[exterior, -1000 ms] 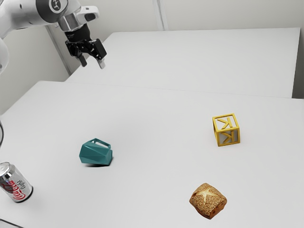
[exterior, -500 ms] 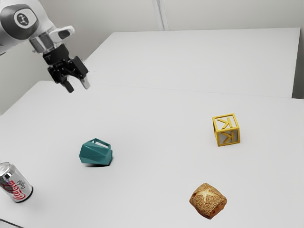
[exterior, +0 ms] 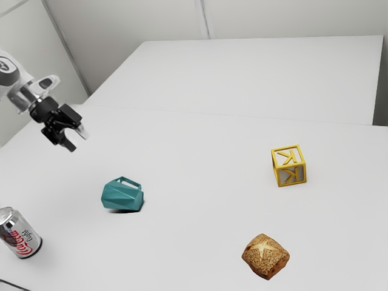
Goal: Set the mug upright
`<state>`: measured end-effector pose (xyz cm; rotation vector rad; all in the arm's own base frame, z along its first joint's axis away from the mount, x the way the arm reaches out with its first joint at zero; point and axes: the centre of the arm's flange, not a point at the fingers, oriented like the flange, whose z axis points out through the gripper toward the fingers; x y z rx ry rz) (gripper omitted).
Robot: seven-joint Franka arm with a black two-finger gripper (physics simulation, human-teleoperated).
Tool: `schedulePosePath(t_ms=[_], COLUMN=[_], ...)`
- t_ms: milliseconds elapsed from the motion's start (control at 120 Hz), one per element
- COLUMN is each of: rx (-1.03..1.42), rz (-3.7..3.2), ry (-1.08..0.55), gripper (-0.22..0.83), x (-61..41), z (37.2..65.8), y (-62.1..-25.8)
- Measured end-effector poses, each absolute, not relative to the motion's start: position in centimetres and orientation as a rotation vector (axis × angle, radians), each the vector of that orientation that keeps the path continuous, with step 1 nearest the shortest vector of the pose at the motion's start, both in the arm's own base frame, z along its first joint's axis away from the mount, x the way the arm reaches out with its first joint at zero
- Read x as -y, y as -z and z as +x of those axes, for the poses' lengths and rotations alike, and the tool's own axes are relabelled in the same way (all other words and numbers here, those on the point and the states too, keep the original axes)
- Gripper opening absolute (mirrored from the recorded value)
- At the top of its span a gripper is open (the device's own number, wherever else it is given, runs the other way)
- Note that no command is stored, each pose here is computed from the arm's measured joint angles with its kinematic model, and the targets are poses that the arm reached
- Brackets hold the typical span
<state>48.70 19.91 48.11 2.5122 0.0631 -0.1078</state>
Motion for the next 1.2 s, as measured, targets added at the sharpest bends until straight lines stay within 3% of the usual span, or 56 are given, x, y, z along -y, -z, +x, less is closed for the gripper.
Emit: schedulePosePath(t_ms=[325, 608, 1133, 1200], rx=[-0.265, -0.214, -0.205, -0.186], rz=[2.292, 2.253, 2.110, 2.095], ry=[-0.045, -0.067, -0.114, -0.115], gripper=[0.62, 0.61, 0.62, 0.51], x=[-24.4, -21.2, -19.6, -19.4], z=[43.2, 45.5, 44.4, 44.4], y=[-38.0, -32.1, -27.8, -27.6])
